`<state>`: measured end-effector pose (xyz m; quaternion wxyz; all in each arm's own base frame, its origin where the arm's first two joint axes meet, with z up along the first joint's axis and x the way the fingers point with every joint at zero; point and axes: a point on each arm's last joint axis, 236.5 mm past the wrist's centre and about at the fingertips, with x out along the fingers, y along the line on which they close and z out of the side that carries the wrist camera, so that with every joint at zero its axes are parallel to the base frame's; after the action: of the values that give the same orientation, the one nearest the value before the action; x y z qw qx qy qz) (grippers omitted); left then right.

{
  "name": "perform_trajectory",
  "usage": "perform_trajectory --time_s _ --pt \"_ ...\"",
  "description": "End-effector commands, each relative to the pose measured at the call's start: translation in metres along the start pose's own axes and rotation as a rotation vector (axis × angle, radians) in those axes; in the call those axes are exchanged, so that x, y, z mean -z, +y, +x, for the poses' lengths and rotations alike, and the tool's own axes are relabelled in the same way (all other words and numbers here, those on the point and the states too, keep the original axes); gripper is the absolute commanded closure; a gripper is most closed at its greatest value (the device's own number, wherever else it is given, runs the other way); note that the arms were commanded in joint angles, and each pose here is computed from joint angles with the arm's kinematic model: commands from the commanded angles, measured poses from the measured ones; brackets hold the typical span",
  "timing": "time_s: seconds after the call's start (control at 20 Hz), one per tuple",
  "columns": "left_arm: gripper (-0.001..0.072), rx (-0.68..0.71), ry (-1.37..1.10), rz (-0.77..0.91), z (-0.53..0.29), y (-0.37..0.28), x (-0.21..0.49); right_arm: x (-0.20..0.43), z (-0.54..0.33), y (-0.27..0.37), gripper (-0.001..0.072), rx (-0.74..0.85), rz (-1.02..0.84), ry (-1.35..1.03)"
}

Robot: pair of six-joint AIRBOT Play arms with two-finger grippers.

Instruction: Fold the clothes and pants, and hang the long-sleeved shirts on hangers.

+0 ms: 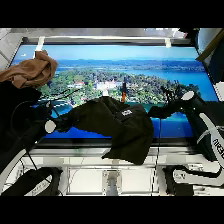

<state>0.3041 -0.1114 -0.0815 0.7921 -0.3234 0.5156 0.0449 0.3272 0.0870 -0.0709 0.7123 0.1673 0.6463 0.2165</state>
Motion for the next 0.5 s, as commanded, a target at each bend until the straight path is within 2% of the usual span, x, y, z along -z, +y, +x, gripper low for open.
perform_trajectory --time_s 0.0,0.05,0.1,0.15,0.2,0.45 --pt "0.0056 0.026 -0.042 -0.055 0.014 -0.002 -0.01 -0.005 0.001 0.006 0.0214 -0.025 0.009 -0.02" --pt "0.0168 0.034 -0.058 -0.055 0.015 -0.004 -0.014 -0.005 0.001 0.006 0.0214 -0.026 0.004 -0.021" --pt "0.024 0.047 -0.08 -0.055 0.015 -0.007 -0.019 -0.005 0.001 0.006 0.0215 -0.027 -0.005 -0.021" --pt "0.0343 0.063 -0.104 -0.055 0.014 -0.01 -0.025 -0.005 0.001 0.006 0.0215 -0.028 -0.006 -0.019" --pt "0.0687 0.073 -0.122 -0.042 0.013 -0.013 -0.029 -0.004 0.003 0.005 0.0215 -0.03 -0.002 -0.013" --pt "0.0695 0.092 -0.175 0.1 0.003 -0.027 -0.052 -0.004 0.018 -0.005 0.0216 -0.03 0.028 0.008"
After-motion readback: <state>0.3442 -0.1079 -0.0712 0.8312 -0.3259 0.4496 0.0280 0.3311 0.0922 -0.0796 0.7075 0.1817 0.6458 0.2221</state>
